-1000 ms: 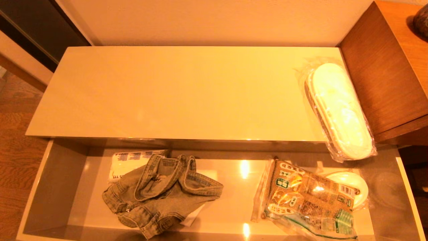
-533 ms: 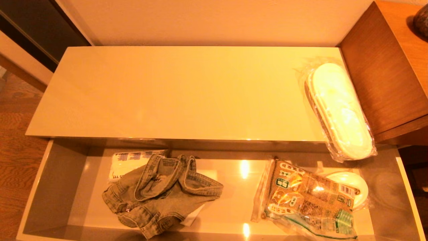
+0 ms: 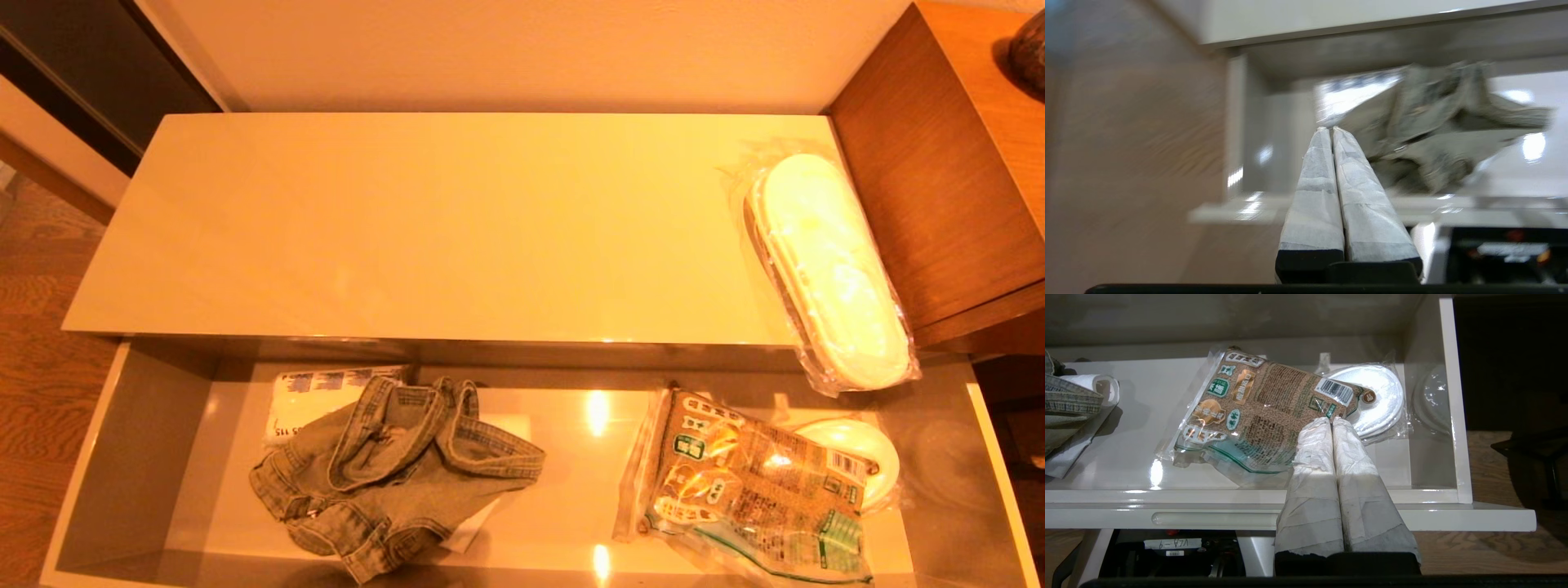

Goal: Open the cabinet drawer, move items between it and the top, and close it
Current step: Take out the shorts from the drawer

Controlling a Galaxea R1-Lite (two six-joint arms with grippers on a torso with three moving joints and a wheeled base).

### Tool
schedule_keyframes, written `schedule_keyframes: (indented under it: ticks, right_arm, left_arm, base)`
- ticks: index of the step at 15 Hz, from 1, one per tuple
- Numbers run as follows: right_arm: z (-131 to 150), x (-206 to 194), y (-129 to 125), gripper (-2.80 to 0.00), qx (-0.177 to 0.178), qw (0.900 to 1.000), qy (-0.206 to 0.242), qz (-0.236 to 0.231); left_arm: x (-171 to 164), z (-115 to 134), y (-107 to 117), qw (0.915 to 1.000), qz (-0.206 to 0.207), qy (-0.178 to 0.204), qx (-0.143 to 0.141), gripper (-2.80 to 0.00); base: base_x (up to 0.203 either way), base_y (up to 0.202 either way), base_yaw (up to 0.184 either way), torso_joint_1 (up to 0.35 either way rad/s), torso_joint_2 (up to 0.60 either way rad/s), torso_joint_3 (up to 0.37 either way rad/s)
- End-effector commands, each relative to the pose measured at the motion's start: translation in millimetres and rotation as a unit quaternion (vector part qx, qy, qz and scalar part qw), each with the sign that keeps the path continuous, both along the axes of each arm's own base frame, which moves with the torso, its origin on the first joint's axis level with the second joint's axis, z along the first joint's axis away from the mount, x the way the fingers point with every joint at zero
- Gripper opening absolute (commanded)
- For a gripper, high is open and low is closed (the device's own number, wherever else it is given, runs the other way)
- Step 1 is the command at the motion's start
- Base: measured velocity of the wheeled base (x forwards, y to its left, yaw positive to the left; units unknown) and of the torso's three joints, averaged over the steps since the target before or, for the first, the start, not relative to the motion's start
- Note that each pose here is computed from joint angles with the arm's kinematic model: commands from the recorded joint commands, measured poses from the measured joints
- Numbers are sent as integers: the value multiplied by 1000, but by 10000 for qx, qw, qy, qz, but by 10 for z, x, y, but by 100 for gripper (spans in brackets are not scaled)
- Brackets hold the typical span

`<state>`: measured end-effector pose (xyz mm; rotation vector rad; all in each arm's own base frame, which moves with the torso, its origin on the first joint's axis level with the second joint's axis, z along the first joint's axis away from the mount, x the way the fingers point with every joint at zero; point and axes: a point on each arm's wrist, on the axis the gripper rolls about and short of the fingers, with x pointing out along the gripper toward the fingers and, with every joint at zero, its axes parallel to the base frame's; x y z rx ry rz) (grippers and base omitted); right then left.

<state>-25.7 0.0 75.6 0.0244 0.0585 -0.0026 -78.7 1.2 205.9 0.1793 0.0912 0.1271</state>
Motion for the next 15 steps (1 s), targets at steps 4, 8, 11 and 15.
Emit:
schedule_keyframes:
  ticks: [4,8,11,15]
  right_arm:
    - [0,-2,0,-280,0,10000,-9,2]
    - [0,-2,0,-280,0,10000,-9,2]
    - [0,-2,0,-280,0,10000,-9,2]
    - [0,-2,0,-280,0,10000,-9,2]
  left_arm:
    - [111,39,24,9832,390,1774,181,-280]
    - [620,-471,-26,8889,-1187,4424,124,-280]
    - [1019,-482,-51,8366,-1930,5126,74,-280]
    - [1548,-613,-122,7996,-2993,5202,-223,-280]
  base:
    - [0,0,0,0,0,0]
    - [0,0,0,0,0,0]
    - [0,0,0,0,0,0]
    - [0,0,0,0,0,0]
